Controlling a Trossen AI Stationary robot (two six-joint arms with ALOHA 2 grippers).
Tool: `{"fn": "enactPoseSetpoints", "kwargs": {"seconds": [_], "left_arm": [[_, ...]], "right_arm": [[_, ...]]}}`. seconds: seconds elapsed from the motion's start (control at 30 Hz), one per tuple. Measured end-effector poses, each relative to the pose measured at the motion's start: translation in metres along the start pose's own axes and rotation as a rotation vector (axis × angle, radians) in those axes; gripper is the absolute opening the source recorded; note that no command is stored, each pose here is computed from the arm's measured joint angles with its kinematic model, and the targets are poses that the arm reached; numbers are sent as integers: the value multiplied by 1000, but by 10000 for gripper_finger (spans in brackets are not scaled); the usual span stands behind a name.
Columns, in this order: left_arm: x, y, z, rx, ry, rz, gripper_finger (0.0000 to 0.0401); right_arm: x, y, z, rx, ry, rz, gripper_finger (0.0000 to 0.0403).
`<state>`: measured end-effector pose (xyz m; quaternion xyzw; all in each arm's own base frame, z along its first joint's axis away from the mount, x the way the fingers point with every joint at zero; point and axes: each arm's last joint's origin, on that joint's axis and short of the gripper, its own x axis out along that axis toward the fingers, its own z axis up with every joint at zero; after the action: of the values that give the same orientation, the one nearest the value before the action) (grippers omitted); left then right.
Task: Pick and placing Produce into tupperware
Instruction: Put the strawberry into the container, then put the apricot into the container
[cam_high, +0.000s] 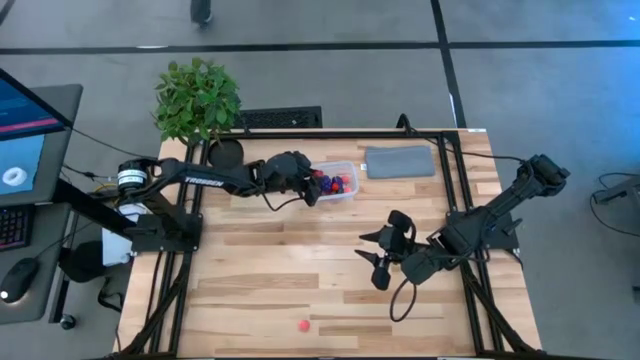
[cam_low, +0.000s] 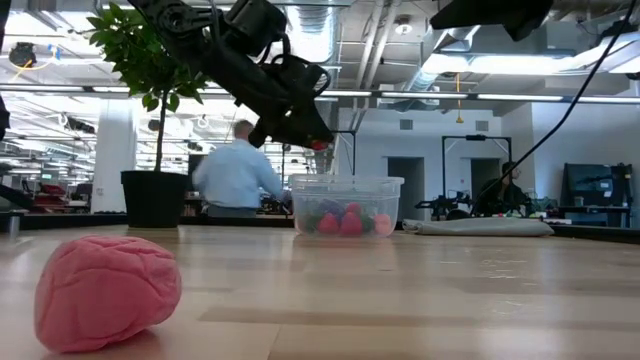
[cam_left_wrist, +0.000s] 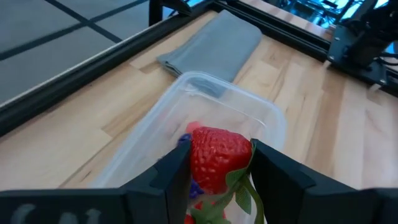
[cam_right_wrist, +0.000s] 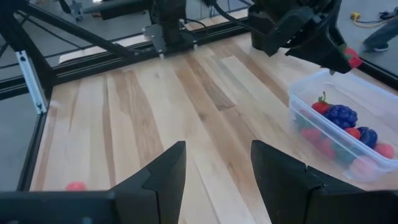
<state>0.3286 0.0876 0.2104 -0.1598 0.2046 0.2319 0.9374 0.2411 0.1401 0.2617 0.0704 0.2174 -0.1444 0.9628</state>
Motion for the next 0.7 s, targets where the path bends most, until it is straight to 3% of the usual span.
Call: {"fn": "enactPoseSetpoints", "kwargs": {"seconds": [0.2,0.47,0.53,0.7], "left_arm": [[0,3,1,-5,-2,2,168],[1,4,2,-7,5,-24,240],[1,1,1,-6,20,-83,256],[-2,-12,-3,10,101,-351,273]], "right_arm": [[1,-1,0,2,1,-3,205],[1,-1,0,2,2,1,205],[0,1,0,1,13,21,205],[0,3,-4,-15,65,77,205]]}}
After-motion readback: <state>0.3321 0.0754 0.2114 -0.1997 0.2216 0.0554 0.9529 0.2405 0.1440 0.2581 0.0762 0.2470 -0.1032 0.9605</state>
